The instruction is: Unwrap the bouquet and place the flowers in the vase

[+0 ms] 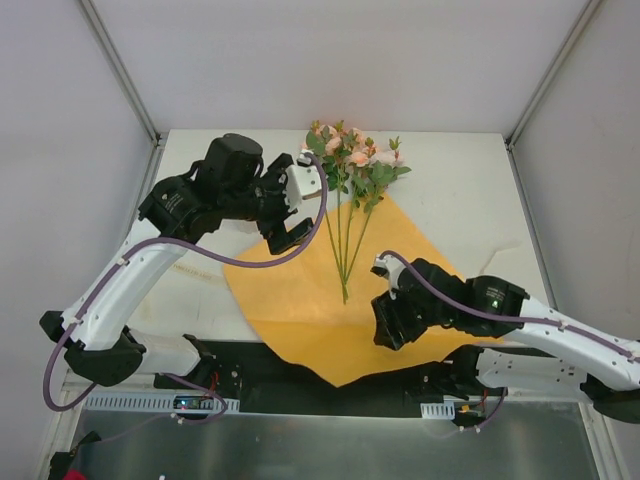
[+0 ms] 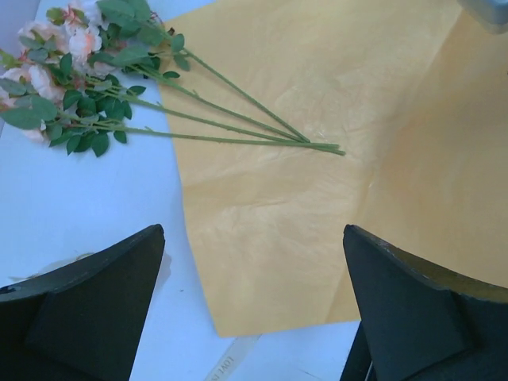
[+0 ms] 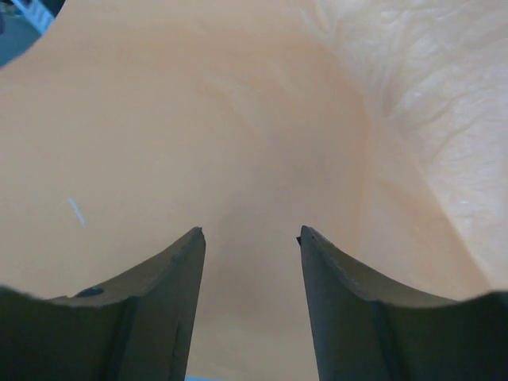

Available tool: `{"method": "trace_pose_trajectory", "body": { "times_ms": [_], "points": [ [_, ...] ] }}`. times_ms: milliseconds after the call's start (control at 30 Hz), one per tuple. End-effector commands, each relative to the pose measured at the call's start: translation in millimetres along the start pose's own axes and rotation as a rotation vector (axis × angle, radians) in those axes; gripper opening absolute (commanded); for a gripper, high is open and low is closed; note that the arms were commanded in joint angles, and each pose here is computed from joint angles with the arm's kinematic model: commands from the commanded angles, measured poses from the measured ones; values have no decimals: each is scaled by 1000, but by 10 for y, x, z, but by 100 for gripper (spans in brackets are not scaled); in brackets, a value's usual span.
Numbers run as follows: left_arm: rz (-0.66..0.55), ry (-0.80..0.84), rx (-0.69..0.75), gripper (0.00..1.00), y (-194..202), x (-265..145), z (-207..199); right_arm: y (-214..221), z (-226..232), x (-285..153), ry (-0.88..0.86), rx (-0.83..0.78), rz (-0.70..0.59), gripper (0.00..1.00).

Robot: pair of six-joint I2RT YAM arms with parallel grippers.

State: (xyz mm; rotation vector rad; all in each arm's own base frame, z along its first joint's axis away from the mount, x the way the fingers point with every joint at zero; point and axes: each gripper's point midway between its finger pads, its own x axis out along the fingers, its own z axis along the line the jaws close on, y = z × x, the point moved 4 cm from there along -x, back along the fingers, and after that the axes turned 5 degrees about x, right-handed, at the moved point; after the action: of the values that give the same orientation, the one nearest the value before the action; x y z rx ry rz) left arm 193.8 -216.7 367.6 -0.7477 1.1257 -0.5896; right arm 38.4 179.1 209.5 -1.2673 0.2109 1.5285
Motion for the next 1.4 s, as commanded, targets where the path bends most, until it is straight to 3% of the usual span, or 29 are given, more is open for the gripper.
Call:
{"method": "trace_pose_trajectory", "body": {
  "times_ms": [0,67,167,333,367,500,667,900,1133,1367],
  "points": [
    [0,-72,-104,98,6,-56,126,-401,-117,-338,179,-55,-159,62],
    [22,-93,-133,99,96,-59,171,-748,-260,-463,322,-7,-285,75],
    [56,-129,-156,99,210,-71,217,-1122,-444,-394,430,88,-337,74],
    [217,-266,-121,99,625,-114,299,-1830,-643,-128,499,169,-383,63],
    [247,-292,-128,99,717,-130,329,-1948,-745,-116,530,195,-396,57],
    [302,-348,-235,99,1055,-204,394,-2382,-1059,239,582,278,-389,50],
    [313,-394,-344,99,1379,-252,502,-2514,-1536,741,679,371,-323,45],
    [253,-445,-465,99,1561,-414,713,-2494,-1987,1287,757,407,-263,52],
    [212,-488,-537,99,1615,-571,872,-2483,-2334,1495,841,434,-242,51],
    [194,-525,-586,99,1720,-715,941,-2543,-2478,1738,816,447,-280,51]
  ]
}}
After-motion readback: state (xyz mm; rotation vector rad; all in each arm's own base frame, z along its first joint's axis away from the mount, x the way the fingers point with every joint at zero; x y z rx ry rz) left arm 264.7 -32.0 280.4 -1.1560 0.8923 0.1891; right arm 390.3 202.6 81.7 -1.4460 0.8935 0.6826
